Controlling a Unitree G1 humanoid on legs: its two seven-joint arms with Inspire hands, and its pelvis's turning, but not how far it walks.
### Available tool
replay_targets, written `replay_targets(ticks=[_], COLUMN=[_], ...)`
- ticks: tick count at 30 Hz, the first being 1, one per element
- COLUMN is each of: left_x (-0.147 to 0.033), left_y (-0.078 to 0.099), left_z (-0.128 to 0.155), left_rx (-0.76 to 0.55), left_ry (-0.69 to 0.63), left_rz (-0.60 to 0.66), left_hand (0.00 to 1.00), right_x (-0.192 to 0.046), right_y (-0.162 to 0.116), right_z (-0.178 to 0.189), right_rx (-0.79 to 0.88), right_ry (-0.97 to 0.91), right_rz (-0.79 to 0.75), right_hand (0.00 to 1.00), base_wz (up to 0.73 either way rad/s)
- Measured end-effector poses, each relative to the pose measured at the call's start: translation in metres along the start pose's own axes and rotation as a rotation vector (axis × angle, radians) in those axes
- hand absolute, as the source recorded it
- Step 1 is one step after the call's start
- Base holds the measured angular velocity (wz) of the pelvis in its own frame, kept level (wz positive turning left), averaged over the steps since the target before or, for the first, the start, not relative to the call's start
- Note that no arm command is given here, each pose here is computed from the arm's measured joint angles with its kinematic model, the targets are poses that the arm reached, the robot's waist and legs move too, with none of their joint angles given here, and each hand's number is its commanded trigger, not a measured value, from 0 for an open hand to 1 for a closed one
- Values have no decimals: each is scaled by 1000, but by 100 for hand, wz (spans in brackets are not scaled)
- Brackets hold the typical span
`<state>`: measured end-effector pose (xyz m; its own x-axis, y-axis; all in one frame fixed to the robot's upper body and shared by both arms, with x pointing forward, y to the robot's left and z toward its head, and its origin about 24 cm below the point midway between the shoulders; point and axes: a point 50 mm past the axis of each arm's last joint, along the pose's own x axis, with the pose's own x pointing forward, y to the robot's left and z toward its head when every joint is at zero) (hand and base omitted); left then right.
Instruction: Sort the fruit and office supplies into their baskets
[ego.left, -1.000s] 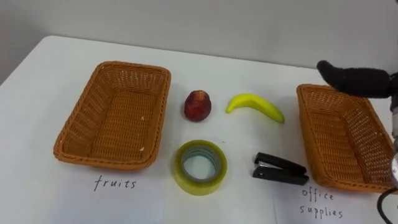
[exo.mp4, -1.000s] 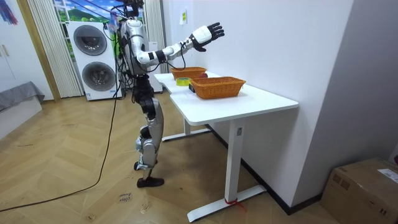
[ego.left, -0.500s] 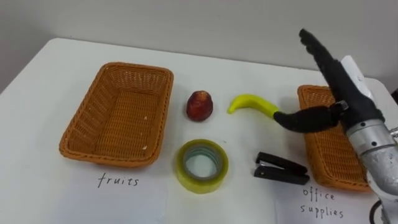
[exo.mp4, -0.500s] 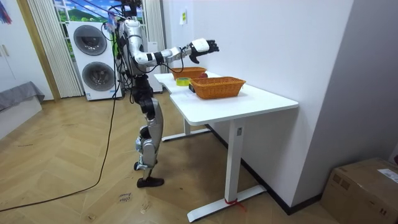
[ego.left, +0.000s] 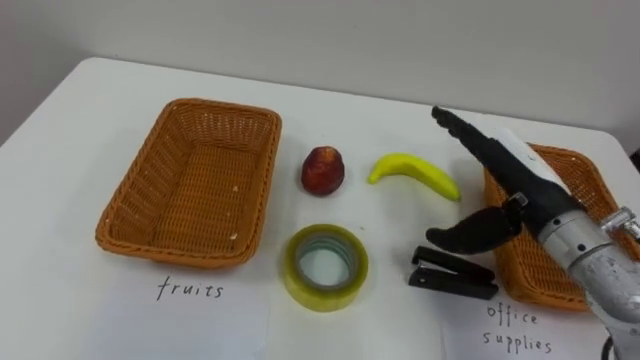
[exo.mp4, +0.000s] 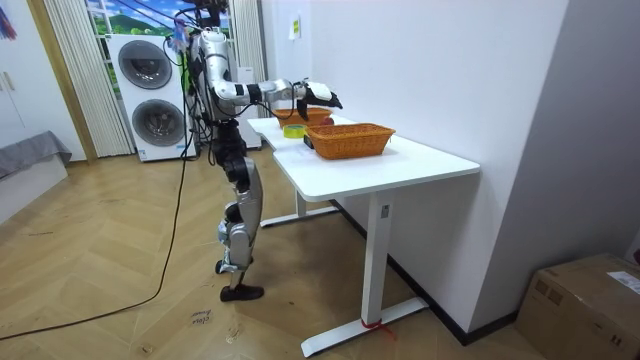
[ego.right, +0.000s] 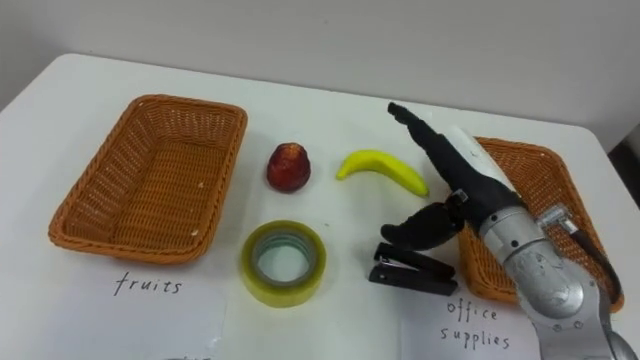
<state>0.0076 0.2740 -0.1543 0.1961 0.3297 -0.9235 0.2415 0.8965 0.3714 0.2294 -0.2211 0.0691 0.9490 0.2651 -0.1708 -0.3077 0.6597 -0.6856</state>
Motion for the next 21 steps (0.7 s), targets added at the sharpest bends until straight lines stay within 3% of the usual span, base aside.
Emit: replay_targets(ticks=[21], left_x=[0], left_y=[11], left_z=[16], left_rx=[45], left_ry=[-67], left_rz=[31], left_hand=[0], right_x=[-4], right_y=[37], right_z=[-23], right_rx=[17], right_ry=[140], right_rz=[311], right_hand=[0], base_wz=[0])
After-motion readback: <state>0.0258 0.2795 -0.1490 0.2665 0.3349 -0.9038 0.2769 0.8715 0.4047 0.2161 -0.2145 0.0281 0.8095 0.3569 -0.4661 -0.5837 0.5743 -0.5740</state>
